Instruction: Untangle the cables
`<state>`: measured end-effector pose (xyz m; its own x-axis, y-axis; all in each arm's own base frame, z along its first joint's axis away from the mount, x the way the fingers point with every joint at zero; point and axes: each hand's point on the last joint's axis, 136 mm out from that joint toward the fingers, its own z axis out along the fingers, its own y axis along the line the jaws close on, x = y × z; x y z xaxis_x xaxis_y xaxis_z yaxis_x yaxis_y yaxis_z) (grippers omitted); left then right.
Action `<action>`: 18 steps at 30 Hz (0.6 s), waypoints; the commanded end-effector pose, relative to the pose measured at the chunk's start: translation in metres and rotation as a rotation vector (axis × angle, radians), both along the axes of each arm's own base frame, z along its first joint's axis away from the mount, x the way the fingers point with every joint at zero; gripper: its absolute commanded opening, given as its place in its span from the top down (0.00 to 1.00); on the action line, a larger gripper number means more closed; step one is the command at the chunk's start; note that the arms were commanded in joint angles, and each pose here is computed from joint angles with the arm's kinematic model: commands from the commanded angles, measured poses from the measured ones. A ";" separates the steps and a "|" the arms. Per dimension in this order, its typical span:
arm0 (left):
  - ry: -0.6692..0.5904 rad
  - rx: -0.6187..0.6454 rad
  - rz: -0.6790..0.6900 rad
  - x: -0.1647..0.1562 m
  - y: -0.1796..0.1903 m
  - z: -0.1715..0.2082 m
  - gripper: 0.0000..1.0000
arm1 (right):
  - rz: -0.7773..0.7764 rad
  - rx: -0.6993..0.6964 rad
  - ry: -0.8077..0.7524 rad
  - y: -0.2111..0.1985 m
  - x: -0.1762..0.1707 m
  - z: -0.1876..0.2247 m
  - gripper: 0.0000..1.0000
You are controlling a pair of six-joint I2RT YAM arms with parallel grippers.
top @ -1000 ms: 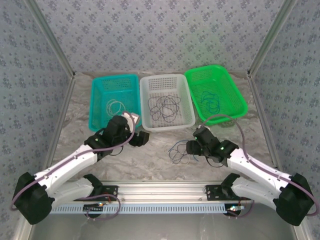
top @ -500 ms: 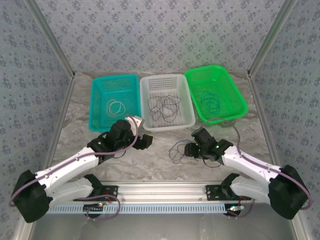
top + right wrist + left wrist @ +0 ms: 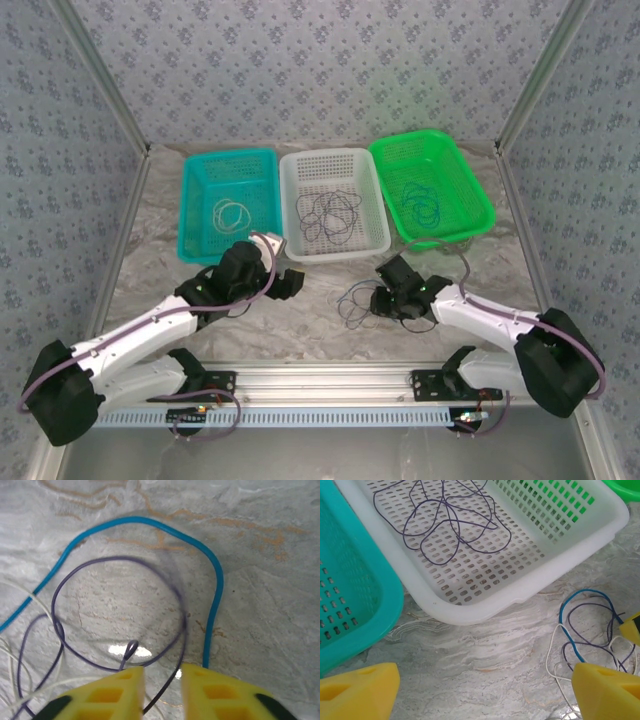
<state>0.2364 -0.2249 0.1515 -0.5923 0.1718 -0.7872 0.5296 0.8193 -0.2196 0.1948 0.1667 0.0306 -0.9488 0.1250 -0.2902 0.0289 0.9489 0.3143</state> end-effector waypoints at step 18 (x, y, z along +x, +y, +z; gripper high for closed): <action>0.001 -0.050 0.004 -0.001 -0.007 0.001 0.10 | -0.154 -0.030 -0.318 -0.067 0.004 0.089 1.00</action>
<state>0.2356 -0.2233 0.1473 -0.6002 0.1532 -0.7851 0.5160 0.8241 -0.2336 0.1994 0.1085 0.1050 -0.8003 0.2855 -0.5273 0.1064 0.9330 0.3438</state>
